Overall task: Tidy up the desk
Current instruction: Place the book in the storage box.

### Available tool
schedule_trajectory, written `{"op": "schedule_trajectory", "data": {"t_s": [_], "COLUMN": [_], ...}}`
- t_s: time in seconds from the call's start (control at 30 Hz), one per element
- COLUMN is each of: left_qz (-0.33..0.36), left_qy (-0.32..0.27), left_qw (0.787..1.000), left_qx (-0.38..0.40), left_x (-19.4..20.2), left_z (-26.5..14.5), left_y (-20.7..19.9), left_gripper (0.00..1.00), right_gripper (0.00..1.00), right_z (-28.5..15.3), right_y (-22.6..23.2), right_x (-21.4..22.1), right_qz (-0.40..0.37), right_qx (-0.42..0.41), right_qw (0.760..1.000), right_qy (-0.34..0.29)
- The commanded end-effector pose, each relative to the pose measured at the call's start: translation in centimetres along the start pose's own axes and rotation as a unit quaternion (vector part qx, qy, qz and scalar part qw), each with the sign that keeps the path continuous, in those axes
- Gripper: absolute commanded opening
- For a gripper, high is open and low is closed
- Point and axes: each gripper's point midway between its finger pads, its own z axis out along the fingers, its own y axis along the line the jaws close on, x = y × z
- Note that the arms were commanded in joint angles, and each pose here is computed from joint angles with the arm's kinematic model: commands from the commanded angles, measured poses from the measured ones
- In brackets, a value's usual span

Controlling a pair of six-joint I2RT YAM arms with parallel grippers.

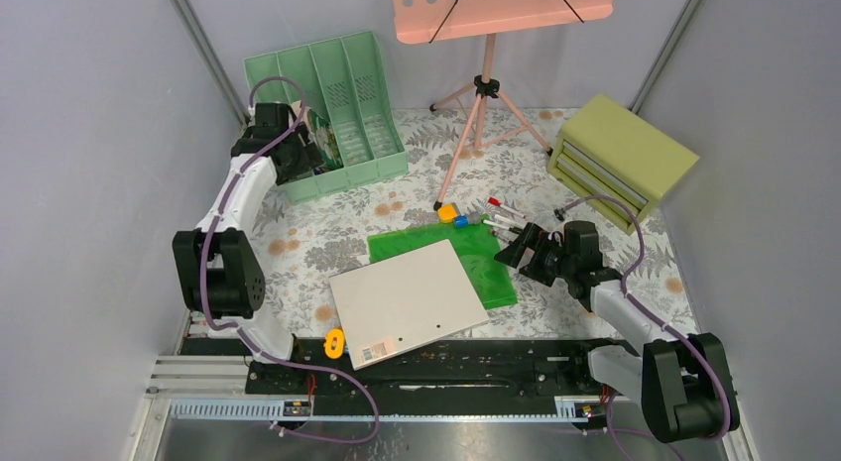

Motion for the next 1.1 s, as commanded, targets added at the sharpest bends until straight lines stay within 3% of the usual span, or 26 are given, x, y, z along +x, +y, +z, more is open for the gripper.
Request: {"op": "schedule_trajectory", "data": {"t_s": [0.0, 0.13, 0.3, 0.63, 1.07], "left_qz": [0.006, 0.004, 0.008, 0.01, -0.01], "left_qy": [-0.018, -0.013, -0.026, -0.06, -0.094], "left_qw": [1.0, 1.0, 1.0, 0.998, 0.995], "left_qx": [-0.003, -0.001, 0.006, 0.025, 0.024], "left_x": [-1.0, -1.3, -2.9, -5.8, -8.6], "left_z": [0.2, 1.3, 1.6, 0.2, -1.2], "left_y": [0.0, -0.4, -1.1, -2.6, -3.4], "left_gripper": [0.67, 0.64, 0.5, 0.09, 0.0], "right_gripper": [1.0, 0.99, 0.99, 0.99, 0.99], "right_z": [-0.1, -0.1, -0.1, 0.1, 0.2], "right_y": [1.6, 1.5, 1.5, 1.4, 1.2], "right_x": [-1.7, -1.7, -1.7, -1.6, -1.7], "right_qz": [-0.009, -0.009, -0.008, -0.005, -0.003], "right_qx": [-0.022, -0.021, -0.021, -0.019, -0.016], "right_qw": [1.0, 1.0, 1.0, 1.0, 1.0], "right_qy": [-0.016, -0.017, -0.016, -0.011, -0.009]}}
